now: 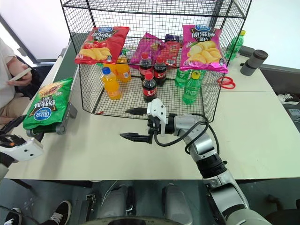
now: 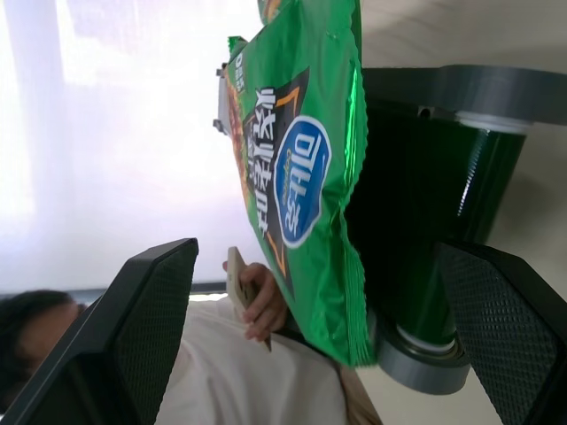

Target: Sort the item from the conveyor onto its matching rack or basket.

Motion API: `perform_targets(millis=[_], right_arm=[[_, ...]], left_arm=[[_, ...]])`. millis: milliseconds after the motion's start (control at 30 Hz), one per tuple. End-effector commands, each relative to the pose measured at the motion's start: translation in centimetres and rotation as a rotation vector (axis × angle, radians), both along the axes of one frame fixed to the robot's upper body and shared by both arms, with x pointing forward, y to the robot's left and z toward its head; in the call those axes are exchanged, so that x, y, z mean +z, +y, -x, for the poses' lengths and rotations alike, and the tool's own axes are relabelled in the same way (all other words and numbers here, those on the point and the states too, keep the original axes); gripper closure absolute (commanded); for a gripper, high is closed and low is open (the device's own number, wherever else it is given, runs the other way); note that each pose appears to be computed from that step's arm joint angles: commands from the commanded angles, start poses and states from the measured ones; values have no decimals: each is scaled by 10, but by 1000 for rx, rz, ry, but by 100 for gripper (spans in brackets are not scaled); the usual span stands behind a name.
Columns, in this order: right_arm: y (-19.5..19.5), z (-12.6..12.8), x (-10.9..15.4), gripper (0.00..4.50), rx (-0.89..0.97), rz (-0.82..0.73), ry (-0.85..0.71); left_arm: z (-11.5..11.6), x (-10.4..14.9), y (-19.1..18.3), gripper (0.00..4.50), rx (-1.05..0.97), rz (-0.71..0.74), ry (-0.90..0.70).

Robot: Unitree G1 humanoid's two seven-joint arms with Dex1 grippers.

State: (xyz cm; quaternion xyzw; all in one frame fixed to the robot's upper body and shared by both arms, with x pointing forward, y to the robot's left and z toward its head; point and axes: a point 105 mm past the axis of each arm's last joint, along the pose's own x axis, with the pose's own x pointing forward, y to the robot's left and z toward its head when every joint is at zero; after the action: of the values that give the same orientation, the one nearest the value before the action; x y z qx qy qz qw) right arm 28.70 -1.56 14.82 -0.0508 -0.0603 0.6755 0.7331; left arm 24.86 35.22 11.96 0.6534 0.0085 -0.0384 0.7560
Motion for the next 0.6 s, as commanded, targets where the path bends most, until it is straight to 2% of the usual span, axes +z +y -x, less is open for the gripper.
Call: perform_targets(millis=[33, 400, 500, 600], right_arm=[[2, 0, 13, 5, 10, -24, -55], [2, -2, 11, 5, -12, -13, -69], [1, -5, 10, 0, -26, -12, -73], [1, -7, 11, 0, -31, -13, -77]], left_arm=[[-6, 9, -3, 0, -14, -25, -30], [-13, 14, -9, 0, -33, -2, -38], [-11, 16, -11, 73, -46, 6, -42], [-10, 17, -11, 218, -47, 5, -47]])
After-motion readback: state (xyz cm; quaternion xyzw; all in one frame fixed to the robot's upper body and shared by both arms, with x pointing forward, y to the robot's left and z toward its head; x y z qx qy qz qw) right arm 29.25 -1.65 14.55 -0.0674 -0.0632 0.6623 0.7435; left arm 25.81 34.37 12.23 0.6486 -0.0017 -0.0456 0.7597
